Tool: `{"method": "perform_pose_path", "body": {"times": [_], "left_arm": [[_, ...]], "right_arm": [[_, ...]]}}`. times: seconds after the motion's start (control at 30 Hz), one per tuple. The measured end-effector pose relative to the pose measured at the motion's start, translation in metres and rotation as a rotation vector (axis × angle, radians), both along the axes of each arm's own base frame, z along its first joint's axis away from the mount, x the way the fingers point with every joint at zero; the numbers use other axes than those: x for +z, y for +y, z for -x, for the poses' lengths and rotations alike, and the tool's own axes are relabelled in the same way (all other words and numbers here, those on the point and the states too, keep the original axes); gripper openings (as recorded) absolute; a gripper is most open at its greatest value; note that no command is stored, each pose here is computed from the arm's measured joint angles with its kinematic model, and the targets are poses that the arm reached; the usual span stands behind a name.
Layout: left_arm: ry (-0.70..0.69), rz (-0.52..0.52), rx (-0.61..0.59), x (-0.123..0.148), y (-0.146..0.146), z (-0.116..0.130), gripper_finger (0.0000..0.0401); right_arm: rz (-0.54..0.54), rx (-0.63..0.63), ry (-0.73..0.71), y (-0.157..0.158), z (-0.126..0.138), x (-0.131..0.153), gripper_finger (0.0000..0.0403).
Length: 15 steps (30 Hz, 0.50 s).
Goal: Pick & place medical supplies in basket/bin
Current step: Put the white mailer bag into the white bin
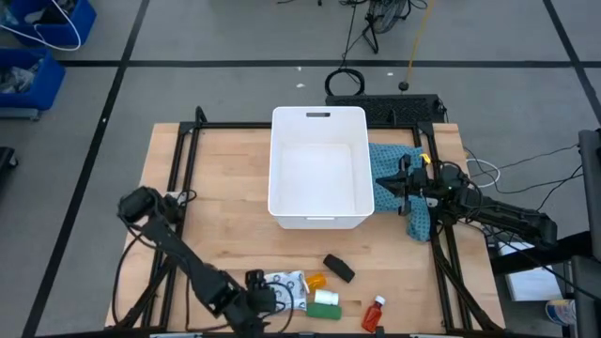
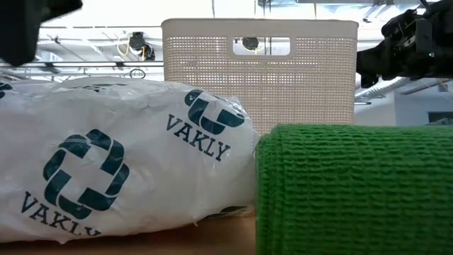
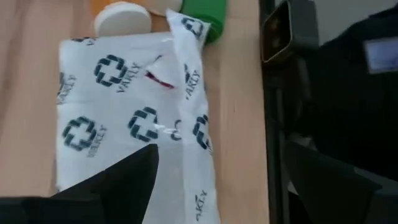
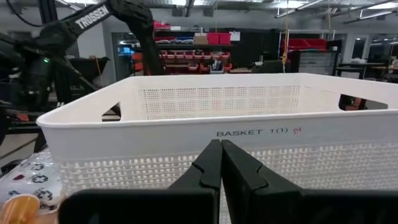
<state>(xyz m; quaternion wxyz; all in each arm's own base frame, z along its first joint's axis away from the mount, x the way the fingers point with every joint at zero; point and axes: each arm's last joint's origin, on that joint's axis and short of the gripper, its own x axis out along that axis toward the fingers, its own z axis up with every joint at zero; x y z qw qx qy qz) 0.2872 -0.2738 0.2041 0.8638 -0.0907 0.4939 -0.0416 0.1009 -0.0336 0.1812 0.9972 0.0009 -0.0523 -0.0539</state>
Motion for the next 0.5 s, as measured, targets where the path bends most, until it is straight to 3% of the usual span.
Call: {"method": "perform_pose_path", "body": {"times": [0.23,0.5], "left_arm": [[0.033,-0.127,0.023,0.014,-0.025,-0.005,0.0351],[0.162,-0.283,-0.026,-0.023,-0.034,-0.002,0.0351]], "right_arm": [[-0.007,0.001,-0.001,0.000,0.000,0.000,0.0000],[-0.014,0.002,-0.002,0.000,0.000,0.000,0.0000]]}}
